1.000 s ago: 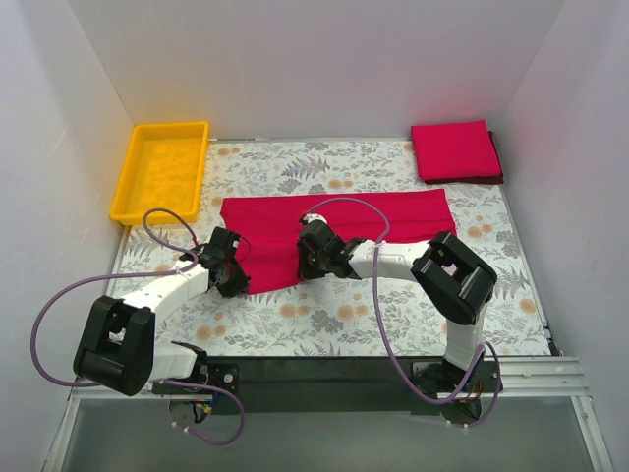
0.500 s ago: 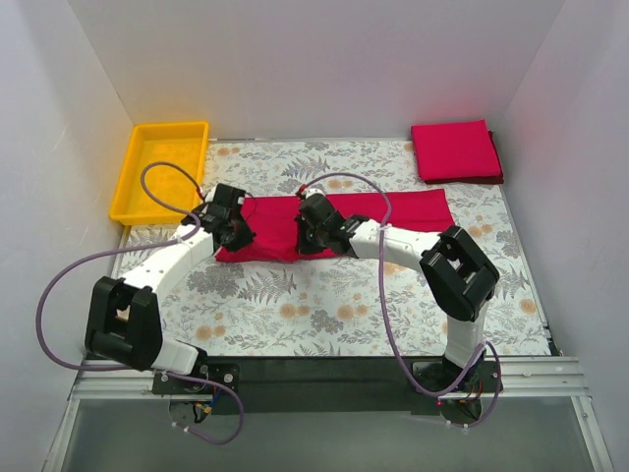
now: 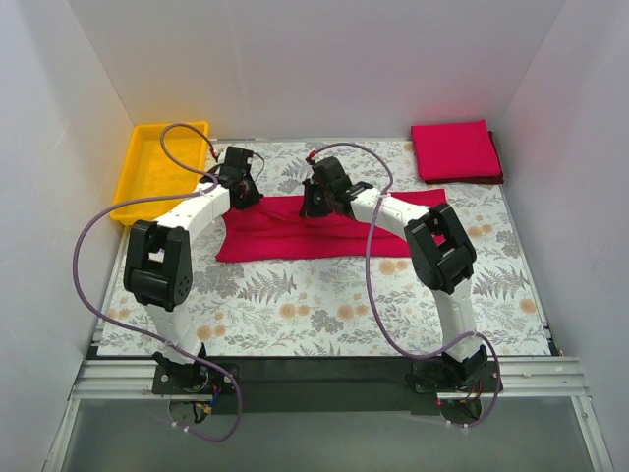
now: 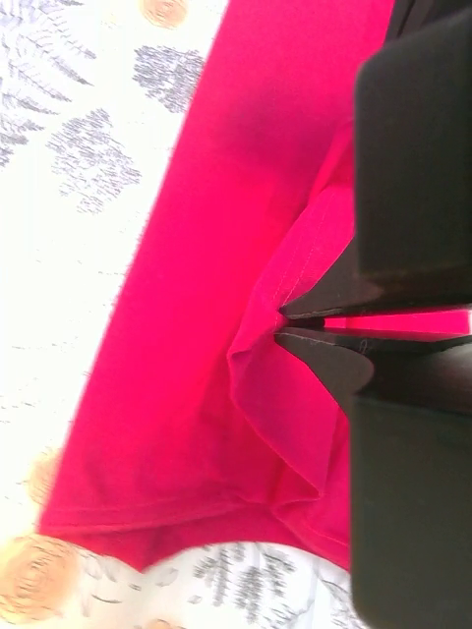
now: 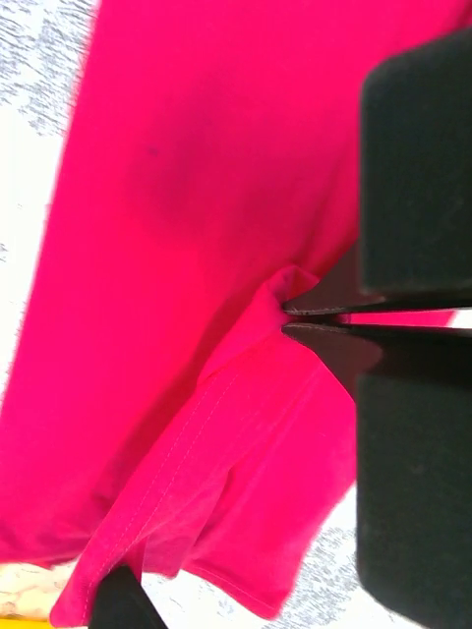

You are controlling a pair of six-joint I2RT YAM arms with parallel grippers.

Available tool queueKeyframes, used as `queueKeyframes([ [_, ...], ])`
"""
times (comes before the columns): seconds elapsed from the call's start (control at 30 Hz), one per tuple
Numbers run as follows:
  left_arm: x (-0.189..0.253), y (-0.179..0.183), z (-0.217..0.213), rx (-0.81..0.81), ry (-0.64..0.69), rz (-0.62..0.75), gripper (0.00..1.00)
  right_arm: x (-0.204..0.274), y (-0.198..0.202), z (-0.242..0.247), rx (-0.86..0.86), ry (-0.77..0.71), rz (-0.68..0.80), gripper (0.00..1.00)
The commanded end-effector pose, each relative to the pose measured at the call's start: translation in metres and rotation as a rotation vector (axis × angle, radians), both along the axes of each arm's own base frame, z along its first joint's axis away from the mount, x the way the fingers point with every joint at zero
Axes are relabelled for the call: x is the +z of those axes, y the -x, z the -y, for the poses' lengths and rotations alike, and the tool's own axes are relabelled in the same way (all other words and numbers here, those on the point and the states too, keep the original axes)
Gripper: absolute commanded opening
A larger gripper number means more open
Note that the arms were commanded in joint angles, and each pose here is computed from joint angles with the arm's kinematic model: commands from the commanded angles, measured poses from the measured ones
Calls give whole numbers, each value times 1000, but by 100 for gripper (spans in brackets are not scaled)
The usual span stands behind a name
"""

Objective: Fold and stack the t-shirts
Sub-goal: Fold the tshirt

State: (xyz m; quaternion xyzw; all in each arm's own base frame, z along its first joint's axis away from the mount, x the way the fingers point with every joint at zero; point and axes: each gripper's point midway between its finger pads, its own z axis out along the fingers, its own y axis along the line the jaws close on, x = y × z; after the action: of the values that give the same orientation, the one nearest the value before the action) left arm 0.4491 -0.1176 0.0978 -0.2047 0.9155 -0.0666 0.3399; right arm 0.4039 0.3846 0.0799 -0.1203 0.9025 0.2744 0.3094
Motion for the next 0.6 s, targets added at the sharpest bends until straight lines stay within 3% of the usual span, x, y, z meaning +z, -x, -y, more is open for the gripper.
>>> queueKeyframes([
  [0.0,28,-28,-8,4,-13,104,0,16,-17,-5,46,-30,41,3],
  [0.57,6,-47,-19,18,64,84,0,1,-60,3,53,-55,46,9],
])
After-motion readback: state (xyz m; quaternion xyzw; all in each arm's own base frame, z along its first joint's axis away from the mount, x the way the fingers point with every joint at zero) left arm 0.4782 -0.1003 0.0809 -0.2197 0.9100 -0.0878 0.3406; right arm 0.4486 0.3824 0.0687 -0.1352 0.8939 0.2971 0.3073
